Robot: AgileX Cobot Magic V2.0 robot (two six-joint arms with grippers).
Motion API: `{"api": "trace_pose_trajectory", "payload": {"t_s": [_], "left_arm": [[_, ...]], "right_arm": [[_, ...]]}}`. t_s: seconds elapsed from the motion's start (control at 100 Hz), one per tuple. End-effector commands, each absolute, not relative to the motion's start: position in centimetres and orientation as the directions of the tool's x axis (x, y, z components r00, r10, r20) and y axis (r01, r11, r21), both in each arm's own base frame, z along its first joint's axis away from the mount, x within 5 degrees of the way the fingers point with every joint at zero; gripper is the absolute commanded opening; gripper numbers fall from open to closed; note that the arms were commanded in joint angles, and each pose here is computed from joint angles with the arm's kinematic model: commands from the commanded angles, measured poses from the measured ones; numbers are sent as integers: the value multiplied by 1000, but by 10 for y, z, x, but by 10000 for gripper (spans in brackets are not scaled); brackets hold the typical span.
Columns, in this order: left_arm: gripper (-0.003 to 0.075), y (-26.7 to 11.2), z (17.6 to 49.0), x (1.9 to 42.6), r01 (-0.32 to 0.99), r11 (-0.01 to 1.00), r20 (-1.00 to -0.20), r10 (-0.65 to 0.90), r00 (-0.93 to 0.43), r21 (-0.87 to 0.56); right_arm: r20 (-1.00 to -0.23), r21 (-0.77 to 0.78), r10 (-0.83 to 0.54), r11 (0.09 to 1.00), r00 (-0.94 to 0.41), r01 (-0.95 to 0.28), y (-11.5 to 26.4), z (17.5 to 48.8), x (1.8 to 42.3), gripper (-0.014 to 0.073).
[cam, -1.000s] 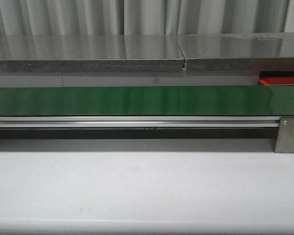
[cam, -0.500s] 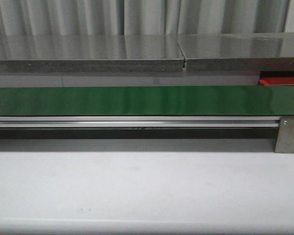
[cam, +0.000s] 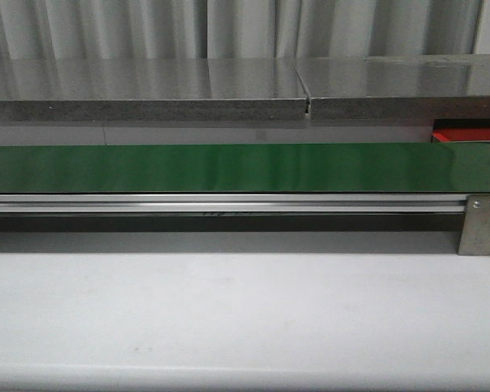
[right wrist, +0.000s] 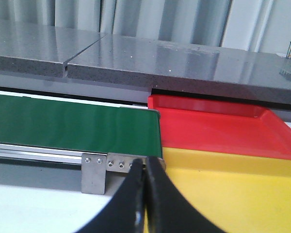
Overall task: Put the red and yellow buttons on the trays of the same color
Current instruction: 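Carry the red button onto the green belt and open the left gripper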
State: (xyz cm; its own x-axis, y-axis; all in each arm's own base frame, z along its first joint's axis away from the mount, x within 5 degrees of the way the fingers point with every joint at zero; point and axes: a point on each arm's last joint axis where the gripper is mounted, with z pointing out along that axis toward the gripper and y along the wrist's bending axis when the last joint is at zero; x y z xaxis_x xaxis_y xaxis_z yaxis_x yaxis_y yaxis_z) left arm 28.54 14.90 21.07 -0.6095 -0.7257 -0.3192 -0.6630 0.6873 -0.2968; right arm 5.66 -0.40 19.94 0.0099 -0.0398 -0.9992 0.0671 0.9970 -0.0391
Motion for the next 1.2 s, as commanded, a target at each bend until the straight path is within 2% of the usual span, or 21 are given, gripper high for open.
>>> {"api": "trace_pose_trajectory", "payload": {"t_s": [0.0,0.2,0.29,0.69,0.89,1.19], "left_arm": [[-13,147,247,282,-631,701,-423,-708,-565,-331],[-13,140,272,272,-587,741,-477,-666,-574,-327],[-13,137,281,273,-570,753,-464,-654,-597,-328],[-13,110,337,303,-419,841,-558,-540,-630,-342],[-12,100,338,337,-357,869,-507,-491,-708,-343],[-12,78,311,405,-266,902,-419,-399,-816,-340]], "right_arm": [[-990,-52,-60,996,125,66,-3,215,53,-118],[-990,-52,-60,996,125,66,-3,215,53,-118],[-990,-52,-60,996,125,66,-3,215,53,-118],[-990,-52,-60,996,125,66,-3,215,53,-118],[-990,-52,-60,996,125,66,-3,215,53,-118],[-990,-52,-60,996,125,66,-3,215,53,-118]]}}
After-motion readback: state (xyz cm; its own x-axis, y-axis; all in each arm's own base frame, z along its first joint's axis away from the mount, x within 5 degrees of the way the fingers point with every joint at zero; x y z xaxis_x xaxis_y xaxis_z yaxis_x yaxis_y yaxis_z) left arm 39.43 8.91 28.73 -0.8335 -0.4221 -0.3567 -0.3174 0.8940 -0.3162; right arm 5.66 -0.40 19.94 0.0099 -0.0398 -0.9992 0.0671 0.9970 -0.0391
